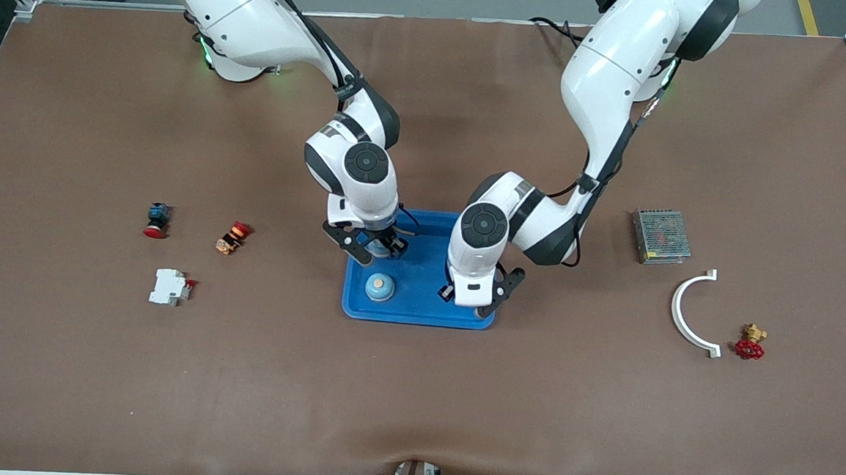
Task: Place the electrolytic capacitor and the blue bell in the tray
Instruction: 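Lower both items into the tray and open both grippers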
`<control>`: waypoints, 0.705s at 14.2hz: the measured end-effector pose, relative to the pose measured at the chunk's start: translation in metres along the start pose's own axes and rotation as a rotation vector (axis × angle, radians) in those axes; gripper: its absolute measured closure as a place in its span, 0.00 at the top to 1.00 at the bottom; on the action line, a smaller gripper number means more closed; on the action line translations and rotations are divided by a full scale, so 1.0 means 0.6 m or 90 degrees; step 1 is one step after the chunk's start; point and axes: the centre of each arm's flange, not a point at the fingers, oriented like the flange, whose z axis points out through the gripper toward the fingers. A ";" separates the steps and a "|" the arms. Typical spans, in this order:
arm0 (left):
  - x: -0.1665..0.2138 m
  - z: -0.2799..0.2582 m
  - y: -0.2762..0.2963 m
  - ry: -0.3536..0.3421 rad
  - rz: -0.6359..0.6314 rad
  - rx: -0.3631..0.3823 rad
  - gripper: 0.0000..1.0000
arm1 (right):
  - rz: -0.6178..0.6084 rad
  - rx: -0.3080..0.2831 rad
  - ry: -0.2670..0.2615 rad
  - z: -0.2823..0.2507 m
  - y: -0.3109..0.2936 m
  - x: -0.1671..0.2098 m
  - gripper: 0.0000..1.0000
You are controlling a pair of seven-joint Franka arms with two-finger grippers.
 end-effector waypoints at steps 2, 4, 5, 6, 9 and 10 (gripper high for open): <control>-0.003 0.018 -0.011 -0.001 0.001 0.016 0.33 | 0.000 0.003 0.001 0.009 0.000 -0.002 0.68; -0.004 0.028 -0.018 -0.002 0.002 0.024 0.33 | -0.002 0.002 0.002 0.014 0.000 -0.003 0.68; -0.004 0.028 -0.018 -0.002 0.002 0.024 0.33 | -0.003 0.001 0.002 0.016 0.000 -0.003 0.68; -0.004 0.028 -0.018 -0.002 0.001 0.024 0.33 | -0.004 0.001 0.002 0.017 0.001 -0.003 0.68; -0.004 0.026 -0.017 -0.001 0.002 0.024 0.43 | 0.001 0.006 0.001 0.022 -0.001 -0.005 0.68; -0.006 0.023 -0.016 0.000 0.004 0.024 0.52 | 0.003 0.006 0.001 0.025 -0.001 -0.006 0.68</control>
